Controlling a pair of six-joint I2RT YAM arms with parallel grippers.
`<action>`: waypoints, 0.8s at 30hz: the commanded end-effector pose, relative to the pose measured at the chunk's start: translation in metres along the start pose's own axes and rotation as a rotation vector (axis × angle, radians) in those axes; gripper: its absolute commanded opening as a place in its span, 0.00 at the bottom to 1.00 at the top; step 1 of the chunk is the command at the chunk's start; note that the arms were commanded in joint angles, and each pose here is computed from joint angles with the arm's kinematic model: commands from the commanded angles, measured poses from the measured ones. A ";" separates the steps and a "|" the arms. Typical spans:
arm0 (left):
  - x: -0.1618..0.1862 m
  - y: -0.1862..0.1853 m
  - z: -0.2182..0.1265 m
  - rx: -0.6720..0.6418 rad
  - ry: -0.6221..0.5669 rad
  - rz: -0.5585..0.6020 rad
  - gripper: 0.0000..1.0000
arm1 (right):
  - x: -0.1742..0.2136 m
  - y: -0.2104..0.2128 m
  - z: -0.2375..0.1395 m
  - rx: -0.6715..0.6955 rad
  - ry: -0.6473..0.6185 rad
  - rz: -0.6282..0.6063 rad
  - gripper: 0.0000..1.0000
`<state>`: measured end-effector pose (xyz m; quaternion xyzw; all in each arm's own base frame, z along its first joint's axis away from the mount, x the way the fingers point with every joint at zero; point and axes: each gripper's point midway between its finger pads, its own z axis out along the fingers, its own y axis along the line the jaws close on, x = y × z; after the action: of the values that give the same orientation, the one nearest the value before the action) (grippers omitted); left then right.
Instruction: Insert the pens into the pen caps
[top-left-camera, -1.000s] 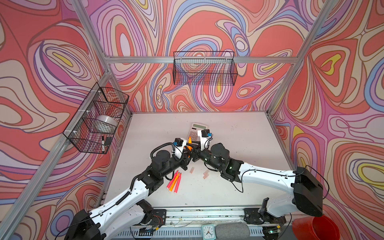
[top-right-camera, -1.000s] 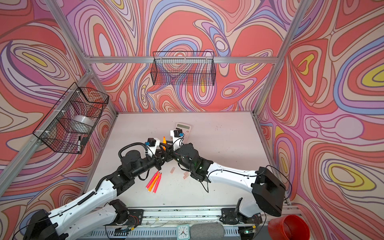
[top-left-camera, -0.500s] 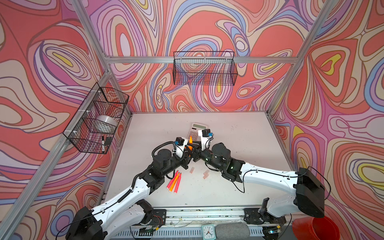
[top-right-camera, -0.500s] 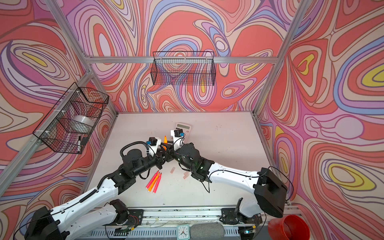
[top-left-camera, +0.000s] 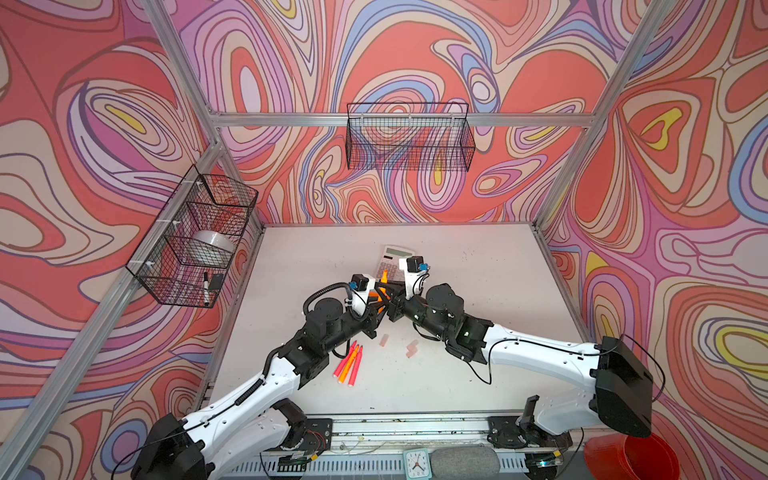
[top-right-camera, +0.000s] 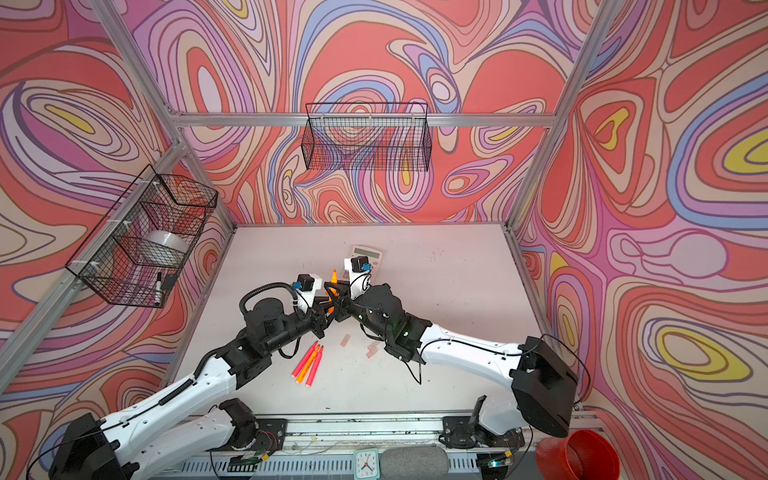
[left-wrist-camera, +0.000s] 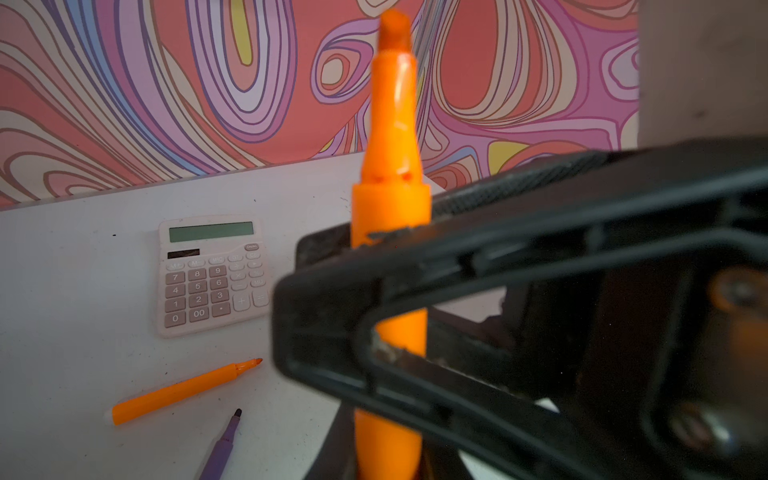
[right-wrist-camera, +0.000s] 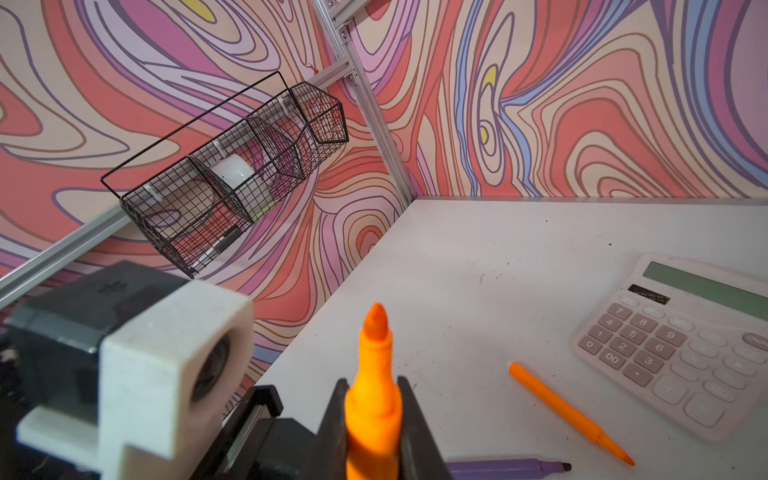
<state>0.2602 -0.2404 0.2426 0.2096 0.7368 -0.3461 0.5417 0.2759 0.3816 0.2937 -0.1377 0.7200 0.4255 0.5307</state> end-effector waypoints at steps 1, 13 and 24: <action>-0.024 -0.004 -0.007 -0.003 -0.094 0.012 0.27 | 0.015 0.003 0.003 -0.024 0.047 -0.001 0.00; -0.027 -0.006 -0.010 0.006 -0.106 -0.002 0.18 | 0.022 -0.003 0.002 -0.003 0.051 -0.069 0.00; -0.023 0.022 -0.005 -0.138 -0.106 -0.045 0.00 | 0.013 -0.021 -0.014 0.129 0.059 -0.019 0.58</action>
<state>0.2675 -0.2321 0.2427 0.1791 0.7437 -0.3306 0.5527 0.2756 0.3785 0.2854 -0.1477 0.7289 0.4000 0.5356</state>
